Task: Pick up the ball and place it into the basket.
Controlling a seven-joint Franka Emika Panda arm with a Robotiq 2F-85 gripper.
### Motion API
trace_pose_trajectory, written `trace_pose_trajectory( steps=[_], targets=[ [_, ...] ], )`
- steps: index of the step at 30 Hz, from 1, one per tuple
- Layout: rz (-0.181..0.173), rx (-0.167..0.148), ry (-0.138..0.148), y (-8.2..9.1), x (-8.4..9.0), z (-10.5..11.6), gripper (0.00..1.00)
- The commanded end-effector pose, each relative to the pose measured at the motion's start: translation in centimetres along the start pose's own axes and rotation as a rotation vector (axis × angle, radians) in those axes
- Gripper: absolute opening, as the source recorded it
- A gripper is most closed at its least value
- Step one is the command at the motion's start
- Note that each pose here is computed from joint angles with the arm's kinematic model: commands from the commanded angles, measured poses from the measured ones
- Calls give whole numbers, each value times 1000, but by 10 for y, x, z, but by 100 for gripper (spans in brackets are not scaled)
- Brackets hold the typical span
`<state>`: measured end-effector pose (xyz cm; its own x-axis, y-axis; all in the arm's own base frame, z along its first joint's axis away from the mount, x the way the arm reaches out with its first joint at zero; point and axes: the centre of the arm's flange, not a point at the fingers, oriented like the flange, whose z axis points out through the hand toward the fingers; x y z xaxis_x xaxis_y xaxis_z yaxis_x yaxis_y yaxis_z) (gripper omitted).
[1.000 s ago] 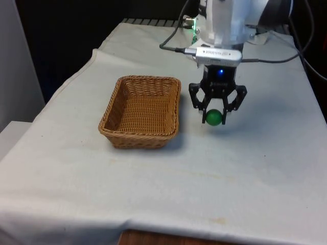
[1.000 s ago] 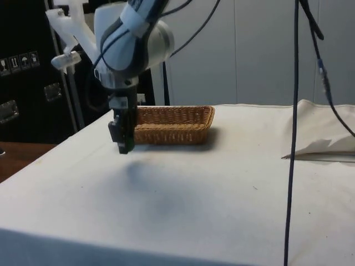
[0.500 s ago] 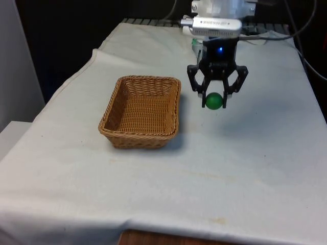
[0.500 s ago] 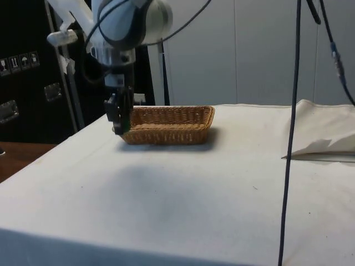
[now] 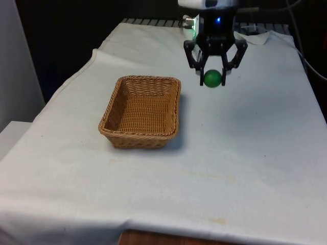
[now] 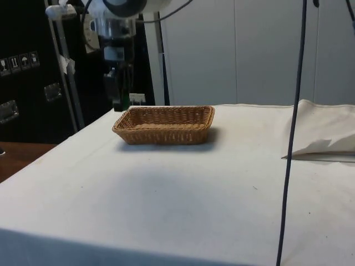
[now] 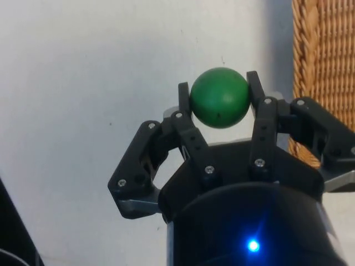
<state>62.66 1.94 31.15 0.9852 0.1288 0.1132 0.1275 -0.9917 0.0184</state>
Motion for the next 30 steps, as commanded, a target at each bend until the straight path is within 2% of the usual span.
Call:
trace_pose_trajectory(
  steps=[1,10,12,13,15,20,30],
  targets=[
    [0,-3,0,2,-2,-8,0],
    [-2,5,7,14,-4,-40,0],
    [0,8,11,13,-3,-41,0],
    [-1,6,10,18,-4,-50,0],
    [0,8,13,21,-4,-55,0],
    [5,11,22,25,-4,-59,0],
    [10,-1,23,43,-7,-60,0]
  ],
)
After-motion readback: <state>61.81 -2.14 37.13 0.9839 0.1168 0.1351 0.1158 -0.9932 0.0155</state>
